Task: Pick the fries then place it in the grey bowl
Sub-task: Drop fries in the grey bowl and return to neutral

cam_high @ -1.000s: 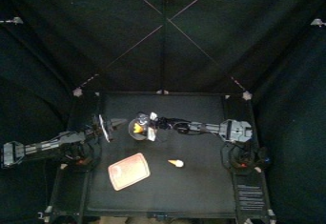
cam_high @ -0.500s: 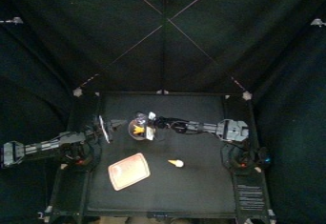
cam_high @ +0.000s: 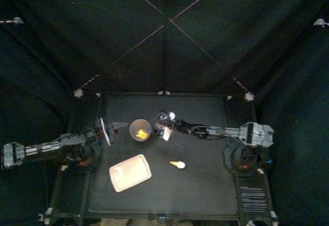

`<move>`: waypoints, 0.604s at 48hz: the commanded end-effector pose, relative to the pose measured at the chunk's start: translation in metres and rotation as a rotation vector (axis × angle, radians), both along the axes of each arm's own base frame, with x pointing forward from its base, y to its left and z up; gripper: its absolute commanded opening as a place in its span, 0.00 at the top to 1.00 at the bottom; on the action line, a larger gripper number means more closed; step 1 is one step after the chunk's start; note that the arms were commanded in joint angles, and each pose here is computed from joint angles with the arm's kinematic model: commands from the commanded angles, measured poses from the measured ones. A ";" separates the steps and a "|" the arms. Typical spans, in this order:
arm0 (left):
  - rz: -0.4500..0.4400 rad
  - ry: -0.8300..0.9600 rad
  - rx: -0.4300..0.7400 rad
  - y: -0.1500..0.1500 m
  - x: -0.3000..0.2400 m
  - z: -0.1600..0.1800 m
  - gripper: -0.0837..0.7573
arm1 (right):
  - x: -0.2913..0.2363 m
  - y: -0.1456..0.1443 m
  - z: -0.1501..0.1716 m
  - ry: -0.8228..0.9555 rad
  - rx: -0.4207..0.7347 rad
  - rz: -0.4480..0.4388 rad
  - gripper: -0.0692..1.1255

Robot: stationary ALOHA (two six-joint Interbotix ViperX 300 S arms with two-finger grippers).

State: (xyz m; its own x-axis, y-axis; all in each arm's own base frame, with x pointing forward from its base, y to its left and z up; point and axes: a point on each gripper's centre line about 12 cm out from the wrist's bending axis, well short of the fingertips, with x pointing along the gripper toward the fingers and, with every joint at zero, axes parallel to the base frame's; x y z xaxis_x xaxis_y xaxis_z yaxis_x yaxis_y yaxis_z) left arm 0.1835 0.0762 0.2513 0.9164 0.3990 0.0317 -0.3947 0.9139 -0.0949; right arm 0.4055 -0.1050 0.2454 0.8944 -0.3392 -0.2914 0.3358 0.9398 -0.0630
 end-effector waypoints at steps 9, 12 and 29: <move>-0.039 -0.017 0.038 -0.006 0.004 0.009 0.92 | -0.048 0.051 0.038 -0.218 -0.031 0.010 0.13; -0.064 -0.014 0.046 -0.010 0.006 0.009 0.92 | -0.055 0.058 0.039 -0.240 -0.016 0.006 0.13; -0.237 0.023 0.188 -0.040 0.014 0.009 0.92 | -0.067 0.066 0.035 -0.270 -0.023 -0.006 0.13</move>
